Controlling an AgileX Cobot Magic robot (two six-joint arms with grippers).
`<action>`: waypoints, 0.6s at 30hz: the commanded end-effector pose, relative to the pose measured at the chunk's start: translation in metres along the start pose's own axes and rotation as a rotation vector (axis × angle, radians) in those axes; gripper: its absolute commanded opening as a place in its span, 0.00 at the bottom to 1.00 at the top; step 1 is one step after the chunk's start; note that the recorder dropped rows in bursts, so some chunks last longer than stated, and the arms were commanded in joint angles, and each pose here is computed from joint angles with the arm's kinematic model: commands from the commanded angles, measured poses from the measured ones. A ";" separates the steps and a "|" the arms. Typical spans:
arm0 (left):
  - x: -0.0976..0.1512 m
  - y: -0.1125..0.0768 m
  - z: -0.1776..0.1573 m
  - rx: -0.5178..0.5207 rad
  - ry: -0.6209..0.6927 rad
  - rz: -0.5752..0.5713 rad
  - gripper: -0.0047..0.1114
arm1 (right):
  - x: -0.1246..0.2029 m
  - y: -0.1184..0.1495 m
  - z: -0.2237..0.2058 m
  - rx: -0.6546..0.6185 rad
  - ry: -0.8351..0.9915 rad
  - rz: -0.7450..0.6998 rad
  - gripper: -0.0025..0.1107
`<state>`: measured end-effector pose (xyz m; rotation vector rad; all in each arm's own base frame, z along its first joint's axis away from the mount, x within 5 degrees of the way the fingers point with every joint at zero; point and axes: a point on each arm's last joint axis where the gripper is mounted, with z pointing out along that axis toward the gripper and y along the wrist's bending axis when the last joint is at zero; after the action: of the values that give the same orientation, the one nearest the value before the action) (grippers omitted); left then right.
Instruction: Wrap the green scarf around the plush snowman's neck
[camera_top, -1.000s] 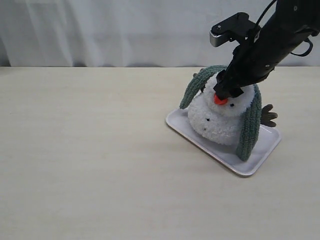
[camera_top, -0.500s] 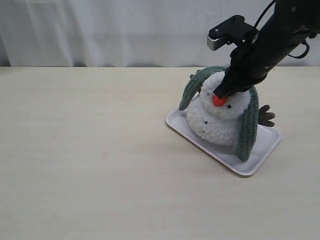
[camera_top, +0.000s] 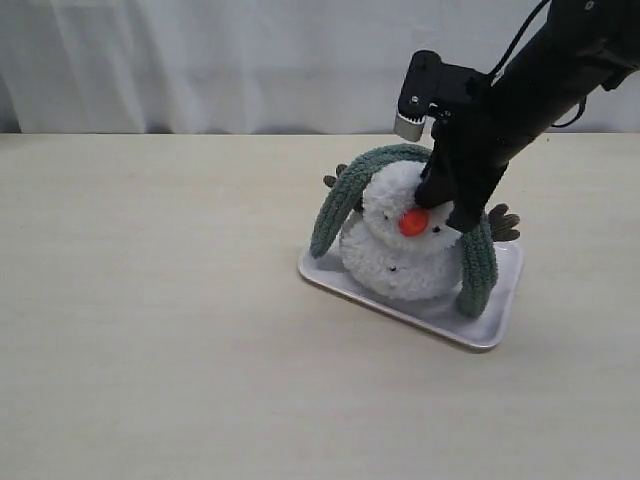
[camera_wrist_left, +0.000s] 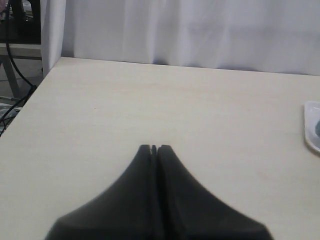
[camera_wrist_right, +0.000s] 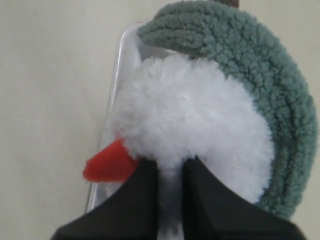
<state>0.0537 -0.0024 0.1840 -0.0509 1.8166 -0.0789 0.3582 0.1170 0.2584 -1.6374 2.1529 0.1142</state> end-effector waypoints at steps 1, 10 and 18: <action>0.000 0.000 0.000 0.001 -0.011 0.001 0.04 | 0.002 0.008 0.002 -0.090 -0.004 -0.306 0.06; 0.000 0.000 0.000 0.001 -0.011 0.001 0.04 | 0.000 0.005 0.003 -0.056 -0.031 -0.479 0.06; 0.000 0.000 0.000 0.001 -0.011 0.001 0.04 | -0.003 -0.002 0.003 0.023 -0.042 -0.359 0.35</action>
<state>0.0537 -0.0024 0.1840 -0.0509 1.8166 -0.0789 0.3593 0.1211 0.2603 -1.9921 1.7511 0.0231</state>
